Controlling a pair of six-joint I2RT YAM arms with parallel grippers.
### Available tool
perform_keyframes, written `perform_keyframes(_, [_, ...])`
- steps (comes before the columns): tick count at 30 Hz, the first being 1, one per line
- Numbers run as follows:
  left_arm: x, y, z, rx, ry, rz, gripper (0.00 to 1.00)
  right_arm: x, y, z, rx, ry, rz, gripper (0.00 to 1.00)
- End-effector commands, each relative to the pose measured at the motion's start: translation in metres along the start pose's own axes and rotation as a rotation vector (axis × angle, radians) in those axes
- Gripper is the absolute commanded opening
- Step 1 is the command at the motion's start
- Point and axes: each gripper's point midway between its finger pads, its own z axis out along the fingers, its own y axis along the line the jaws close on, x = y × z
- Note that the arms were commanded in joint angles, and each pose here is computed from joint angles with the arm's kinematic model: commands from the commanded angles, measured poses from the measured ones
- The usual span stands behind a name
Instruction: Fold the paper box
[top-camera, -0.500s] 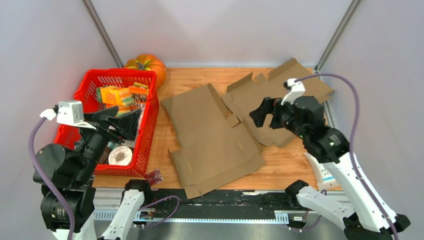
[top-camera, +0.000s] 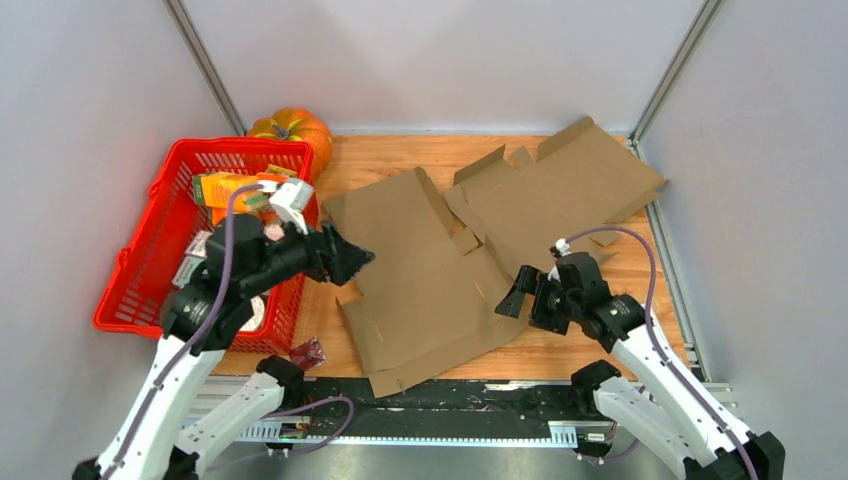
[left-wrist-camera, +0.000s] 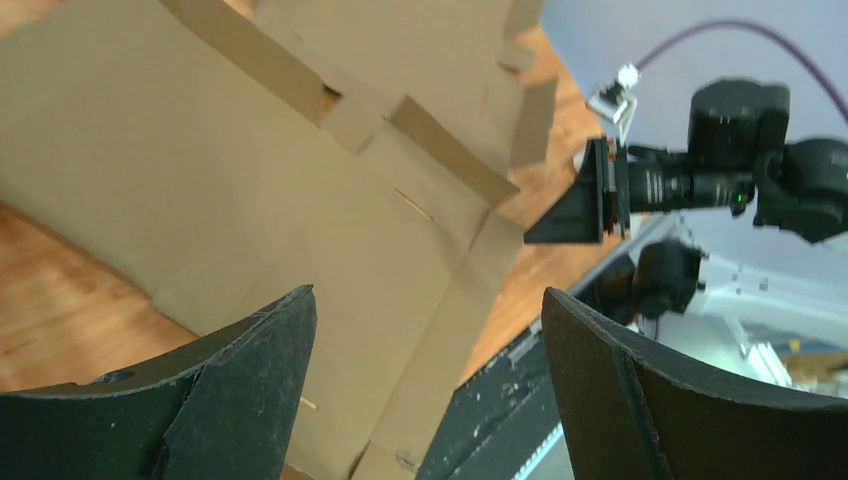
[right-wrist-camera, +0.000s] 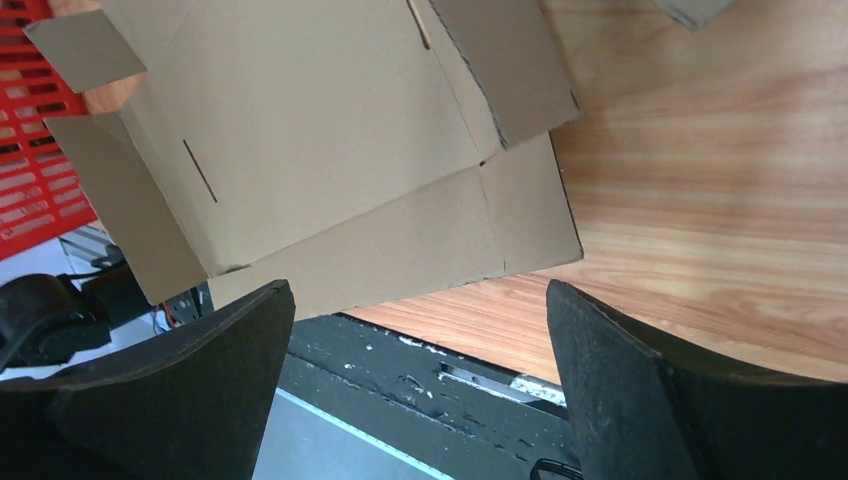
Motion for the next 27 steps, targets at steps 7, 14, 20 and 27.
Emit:
perform_keyframes(7, [0.038, -0.033, 0.051, 0.073, 0.082, 0.096, 0.85, 0.006, -0.029, 0.027, 0.016, -0.107, 0.256, 0.9])
perform_keyframes(14, [0.064, -0.052, 0.075, 0.089, 0.163, 0.162, 0.81, 0.008, -0.033, 0.048, -0.009, -0.105, 0.279, 0.74])
perform_keyframes(20, [0.07, -0.063, 0.088, 0.107, 0.183, 0.241, 0.8, -0.001, -0.026, 0.059, -0.052, -0.118, 0.213, 0.25])
perform_keyframes(27, [0.015, -0.086, 0.079, 0.168, 0.11, 0.518, 0.88, -0.03, 0.006, 0.008, 0.136, -0.152, -0.131, 0.0])
